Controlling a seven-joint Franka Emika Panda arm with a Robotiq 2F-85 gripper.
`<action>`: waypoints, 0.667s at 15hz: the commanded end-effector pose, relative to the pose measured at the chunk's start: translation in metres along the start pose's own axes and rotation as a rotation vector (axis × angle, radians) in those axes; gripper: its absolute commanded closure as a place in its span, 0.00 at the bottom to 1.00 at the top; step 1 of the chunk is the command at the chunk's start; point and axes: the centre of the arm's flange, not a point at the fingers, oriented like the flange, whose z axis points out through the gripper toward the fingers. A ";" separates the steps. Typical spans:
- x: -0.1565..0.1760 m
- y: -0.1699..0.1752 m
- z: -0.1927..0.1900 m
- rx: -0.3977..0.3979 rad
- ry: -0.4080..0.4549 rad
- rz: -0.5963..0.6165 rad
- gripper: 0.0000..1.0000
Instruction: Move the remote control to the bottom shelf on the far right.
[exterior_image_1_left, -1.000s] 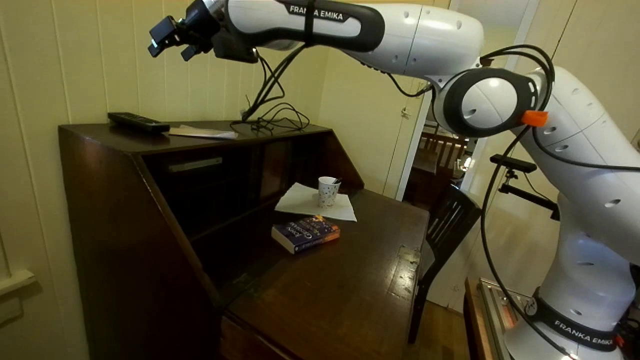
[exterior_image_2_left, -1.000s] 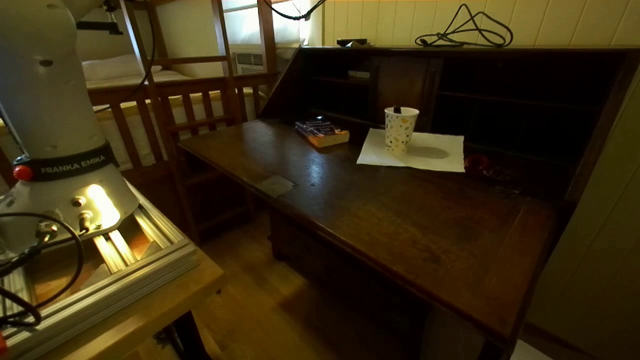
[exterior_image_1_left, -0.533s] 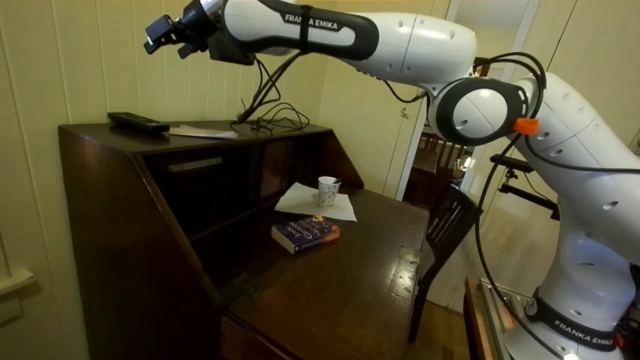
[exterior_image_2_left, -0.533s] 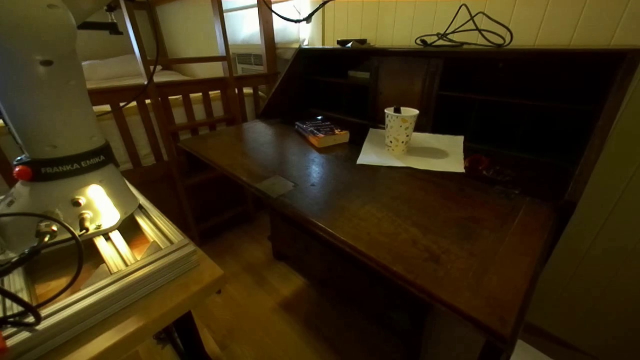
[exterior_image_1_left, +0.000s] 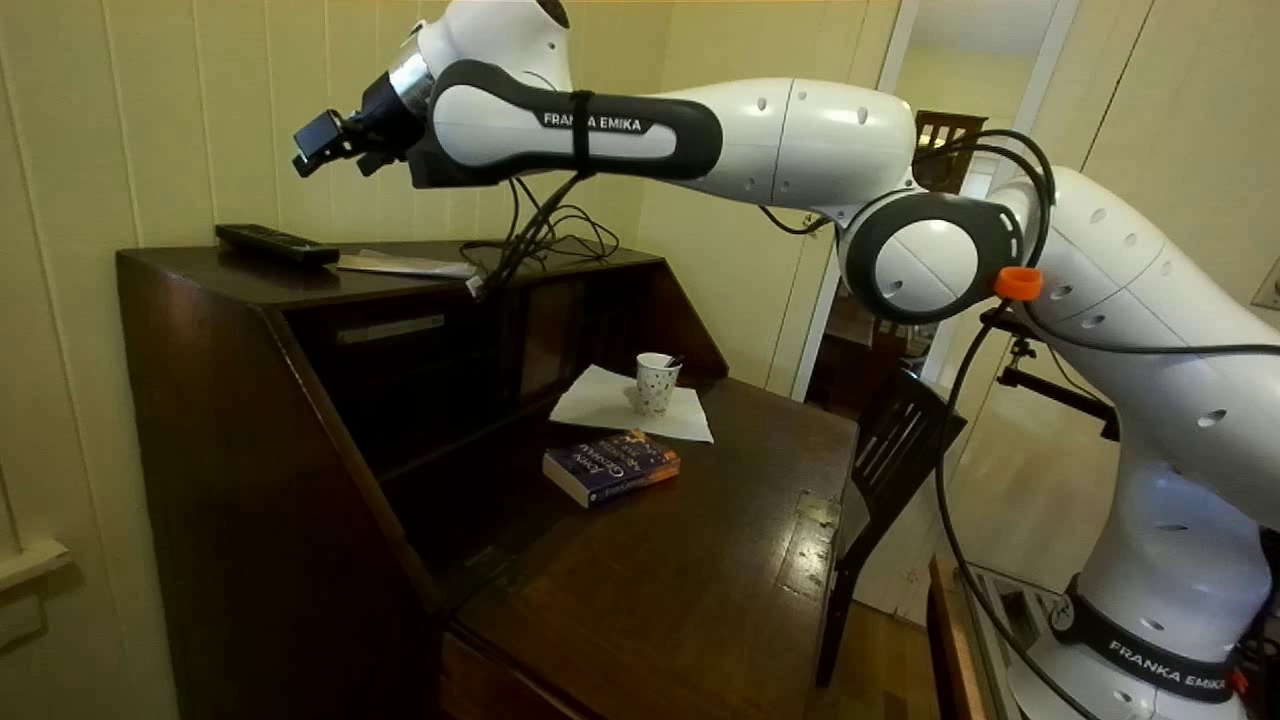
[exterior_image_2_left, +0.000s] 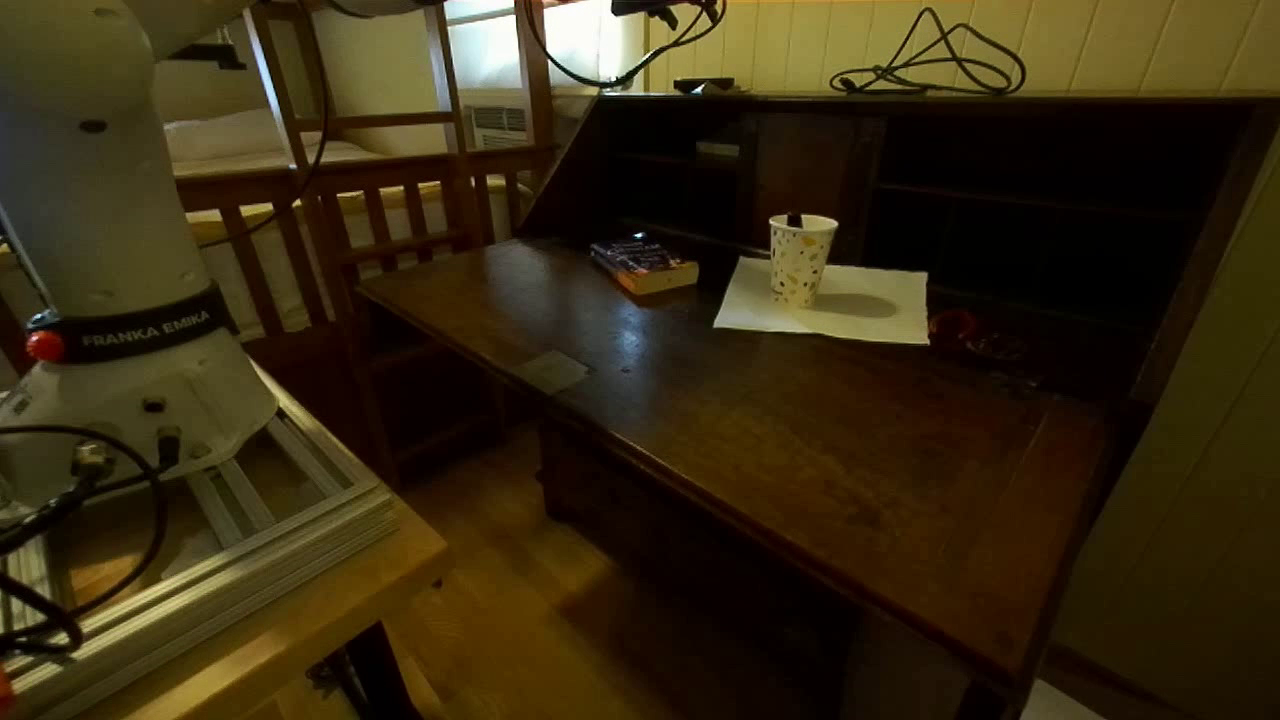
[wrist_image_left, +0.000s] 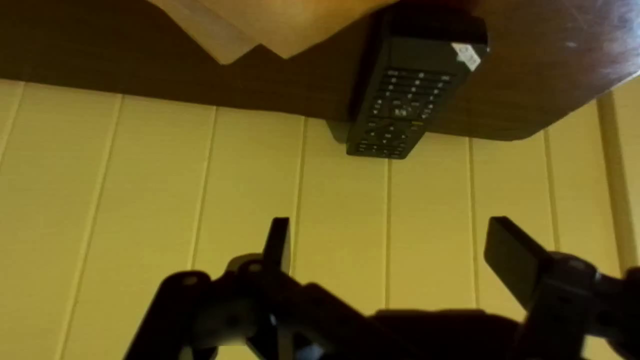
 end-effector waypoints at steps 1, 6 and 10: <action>0.008 0.003 0.025 -0.031 -0.084 0.002 0.00; -0.007 0.004 0.038 -0.045 -0.278 -0.029 0.00; -0.009 -0.004 0.043 -0.010 -0.326 -0.043 0.00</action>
